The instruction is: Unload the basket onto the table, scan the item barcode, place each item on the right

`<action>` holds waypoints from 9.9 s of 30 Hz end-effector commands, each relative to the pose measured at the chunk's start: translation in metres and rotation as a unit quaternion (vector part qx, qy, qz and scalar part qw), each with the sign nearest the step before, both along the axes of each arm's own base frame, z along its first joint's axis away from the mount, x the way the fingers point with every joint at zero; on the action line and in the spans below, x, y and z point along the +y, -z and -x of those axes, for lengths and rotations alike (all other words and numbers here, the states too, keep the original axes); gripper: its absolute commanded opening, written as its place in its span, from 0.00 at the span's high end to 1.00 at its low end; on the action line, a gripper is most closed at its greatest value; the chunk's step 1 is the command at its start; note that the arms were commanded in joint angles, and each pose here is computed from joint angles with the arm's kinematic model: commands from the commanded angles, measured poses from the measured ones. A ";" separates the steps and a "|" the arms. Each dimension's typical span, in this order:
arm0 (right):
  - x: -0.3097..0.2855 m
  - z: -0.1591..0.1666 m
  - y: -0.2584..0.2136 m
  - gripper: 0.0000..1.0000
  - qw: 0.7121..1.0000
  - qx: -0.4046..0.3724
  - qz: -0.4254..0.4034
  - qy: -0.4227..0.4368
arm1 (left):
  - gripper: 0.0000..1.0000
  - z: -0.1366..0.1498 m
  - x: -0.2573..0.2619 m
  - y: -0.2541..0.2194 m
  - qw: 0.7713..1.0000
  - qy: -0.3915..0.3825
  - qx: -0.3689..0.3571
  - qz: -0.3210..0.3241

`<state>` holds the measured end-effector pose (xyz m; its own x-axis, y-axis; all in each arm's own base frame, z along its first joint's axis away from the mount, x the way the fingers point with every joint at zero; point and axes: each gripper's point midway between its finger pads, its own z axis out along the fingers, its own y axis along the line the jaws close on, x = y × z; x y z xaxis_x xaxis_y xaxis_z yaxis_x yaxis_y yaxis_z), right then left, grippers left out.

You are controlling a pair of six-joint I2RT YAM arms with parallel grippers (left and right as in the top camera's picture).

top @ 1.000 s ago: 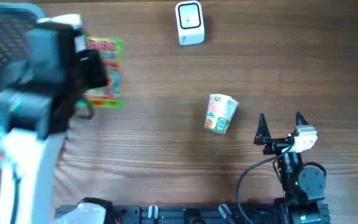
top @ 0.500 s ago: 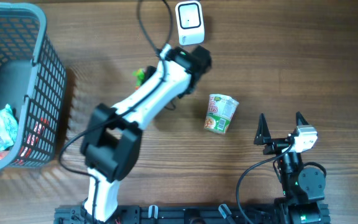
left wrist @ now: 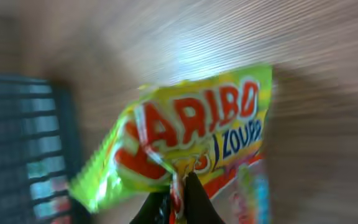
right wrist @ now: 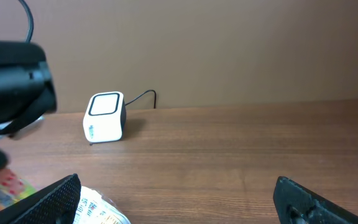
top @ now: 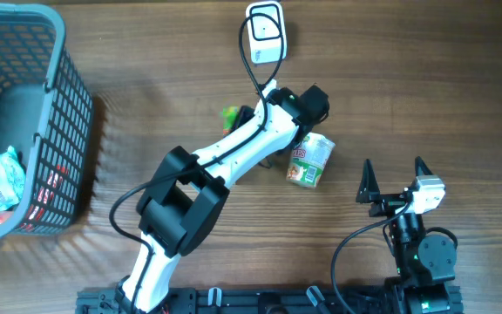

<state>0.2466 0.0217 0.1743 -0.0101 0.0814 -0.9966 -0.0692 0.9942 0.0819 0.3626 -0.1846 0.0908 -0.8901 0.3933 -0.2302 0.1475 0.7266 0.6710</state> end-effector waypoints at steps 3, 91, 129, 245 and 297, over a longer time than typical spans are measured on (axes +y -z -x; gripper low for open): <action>0.001 0.000 -0.001 0.00 1.000 -0.003 0.001 -0.004 | 0.96 -0.017 0.052 -0.043 0.987 0.011 -0.035 -0.160; 0.001 0.000 -0.001 0.00 1.000 -0.003 0.001 -0.004 | 0.91 0.067 -0.009 0.098 0.894 -0.107 0.156 0.407; 0.001 0.000 -0.001 0.00 1.000 -0.003 0.001 -0.004 | 0.03 0.052 0.386 -0.232 0.753 -0.463 -0.319 0.340; 0.001 0.000 -0.001 0.00 1.000 -0.003 0.001 -0.004 | 0.26 0.111 0.153 0.085 0.815 -0.263 0.143 0.497; 0.001 0.000 -0.001 0.00 1.000 -0.003 0.001 -0.004 | 0.69 0.093 0.064 0.086 0.972 -0.147 0.084 0.161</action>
